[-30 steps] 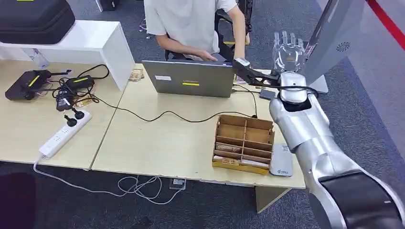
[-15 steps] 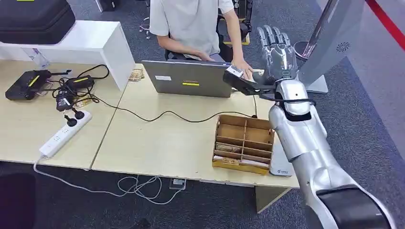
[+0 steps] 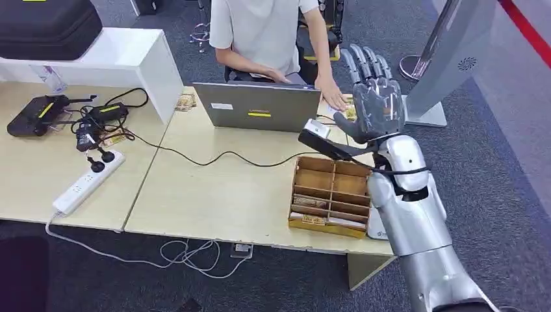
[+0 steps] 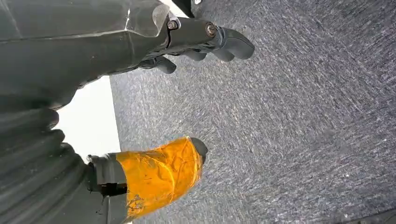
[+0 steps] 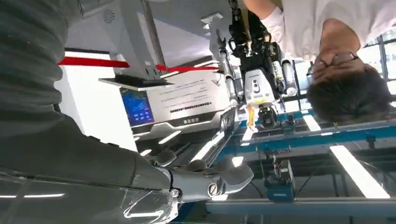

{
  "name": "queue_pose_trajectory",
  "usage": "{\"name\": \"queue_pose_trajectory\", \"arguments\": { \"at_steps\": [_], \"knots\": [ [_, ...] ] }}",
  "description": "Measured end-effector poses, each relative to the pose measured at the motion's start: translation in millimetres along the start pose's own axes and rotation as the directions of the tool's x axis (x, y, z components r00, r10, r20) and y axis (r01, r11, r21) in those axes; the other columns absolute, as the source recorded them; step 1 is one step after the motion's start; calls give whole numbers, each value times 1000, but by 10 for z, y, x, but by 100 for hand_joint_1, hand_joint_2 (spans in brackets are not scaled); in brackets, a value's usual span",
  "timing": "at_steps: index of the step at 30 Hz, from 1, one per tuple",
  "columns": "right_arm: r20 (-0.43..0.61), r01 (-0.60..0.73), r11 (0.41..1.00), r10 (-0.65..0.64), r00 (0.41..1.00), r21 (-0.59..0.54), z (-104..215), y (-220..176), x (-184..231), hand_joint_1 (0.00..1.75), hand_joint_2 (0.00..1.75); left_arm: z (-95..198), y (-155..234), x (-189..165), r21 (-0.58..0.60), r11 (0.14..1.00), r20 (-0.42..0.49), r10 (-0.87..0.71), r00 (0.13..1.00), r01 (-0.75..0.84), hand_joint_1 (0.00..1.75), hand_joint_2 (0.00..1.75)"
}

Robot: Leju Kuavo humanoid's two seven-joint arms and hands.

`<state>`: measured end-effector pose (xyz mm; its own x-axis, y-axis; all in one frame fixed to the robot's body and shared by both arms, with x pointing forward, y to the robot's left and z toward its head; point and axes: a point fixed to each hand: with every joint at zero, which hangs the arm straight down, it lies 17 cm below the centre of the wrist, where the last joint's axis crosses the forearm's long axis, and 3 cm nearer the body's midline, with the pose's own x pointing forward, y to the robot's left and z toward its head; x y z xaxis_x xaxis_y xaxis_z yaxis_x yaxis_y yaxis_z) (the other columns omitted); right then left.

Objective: Pass the card to the sensor for recognition and then transmit it.

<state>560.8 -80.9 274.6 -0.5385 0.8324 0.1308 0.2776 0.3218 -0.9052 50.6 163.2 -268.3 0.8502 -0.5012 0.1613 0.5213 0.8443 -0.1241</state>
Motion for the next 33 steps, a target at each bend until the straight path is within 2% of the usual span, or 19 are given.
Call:
{"name": "queue_pose_trajectory", "arguments": {
  "at_steps": [9, 19, 26, 33],
  "knots": [
    [95, 60, 998, -60, 994, 8, 318, 18, 317, 0, 175, -1, 6, -5, 3, 999, 1, 44, 999, -44, 0, 175],
    [174, 117, 987, -136, 975, 114, 720, 404, 681, 0, 175, -2, 14, -1, 5, 997, 4, 78, 997, -78, 0, 175],
    [189, 131, 979, -160, 969, 155, 871, 567, 783, 0, 175, -2, 27, -6, 9, 997, 3, 82, 997, -82, 0, 175],
    [194, 165, 956, -215, 957, 242, 1163, 919, 940, 0, 175, -3, 80, -26, 20, 996, 3, 88, 996, -88, 0, 175]
  ]
}}
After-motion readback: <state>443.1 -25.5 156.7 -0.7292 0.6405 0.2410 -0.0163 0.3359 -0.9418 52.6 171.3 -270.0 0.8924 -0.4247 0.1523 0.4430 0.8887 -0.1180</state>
